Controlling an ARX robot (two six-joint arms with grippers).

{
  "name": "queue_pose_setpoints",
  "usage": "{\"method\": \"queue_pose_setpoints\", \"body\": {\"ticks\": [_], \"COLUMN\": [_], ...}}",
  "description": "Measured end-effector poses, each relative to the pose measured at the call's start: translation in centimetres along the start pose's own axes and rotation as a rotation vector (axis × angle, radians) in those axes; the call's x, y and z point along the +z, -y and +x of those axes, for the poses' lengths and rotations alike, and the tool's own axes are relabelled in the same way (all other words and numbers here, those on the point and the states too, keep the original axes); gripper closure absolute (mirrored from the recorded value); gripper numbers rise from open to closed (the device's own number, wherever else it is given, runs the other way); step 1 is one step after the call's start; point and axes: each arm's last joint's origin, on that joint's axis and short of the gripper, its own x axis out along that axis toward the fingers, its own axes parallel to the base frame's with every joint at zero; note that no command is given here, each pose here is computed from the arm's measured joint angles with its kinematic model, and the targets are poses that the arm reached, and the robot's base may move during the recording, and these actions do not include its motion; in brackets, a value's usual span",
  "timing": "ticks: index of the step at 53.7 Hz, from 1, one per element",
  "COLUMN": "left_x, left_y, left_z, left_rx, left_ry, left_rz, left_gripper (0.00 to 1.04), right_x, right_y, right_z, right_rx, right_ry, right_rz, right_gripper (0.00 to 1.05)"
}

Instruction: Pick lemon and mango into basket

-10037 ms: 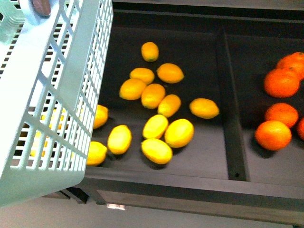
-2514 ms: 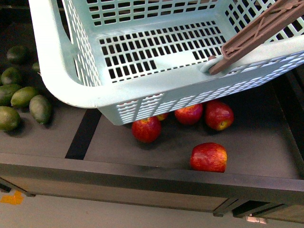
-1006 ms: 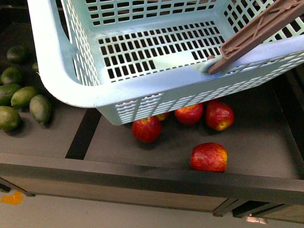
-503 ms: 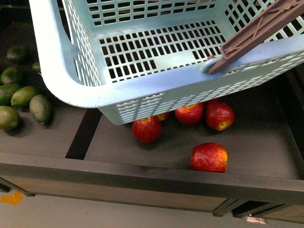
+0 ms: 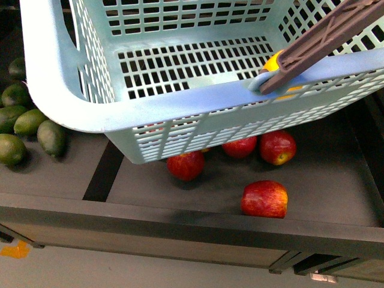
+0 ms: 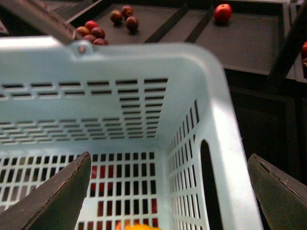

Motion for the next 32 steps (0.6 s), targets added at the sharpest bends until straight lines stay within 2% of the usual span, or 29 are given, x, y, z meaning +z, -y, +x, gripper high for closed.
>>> {"method": "queue_pose_setpoints", "body": {"ticks": [9,17,22,27,32], "left_x": [0.0,0.0,-0.1,-0.2,-0.1], "left_y": [0.0,0.0,0.1,0.1,0.0], "left_z": [0.0,0.0,0.0,0.0,0.0], "left_rx": [0.006,0.005,0.000,-0.004,0.002], "left_ry": [0.009,0.006,0.000,-0.007,0.001], "left_rz": [0.004,0.004,0.005,0.004,0.003], "left_gripper": [0.98,0.98,0.98,0.98,0.98], "right_x": [1.1,0.4,-1.3,-4.6,-6.2], "right_y": [2.0,1.4,1.0,0.7,0.4], "right_z": [-4.0,-8.6,-9.7,-10.7,-11.9], "right_rx": [-0.213,-0.235,-0.233,-0.233,-0.232], "right_ry": [0.087,0.234,0.231,0.176,0.174], "right_rz": [0.018,0.003,0.002,0.009,0.009], "right_gripper": [0.11,0.35,0.47,0.66,0.84]}}
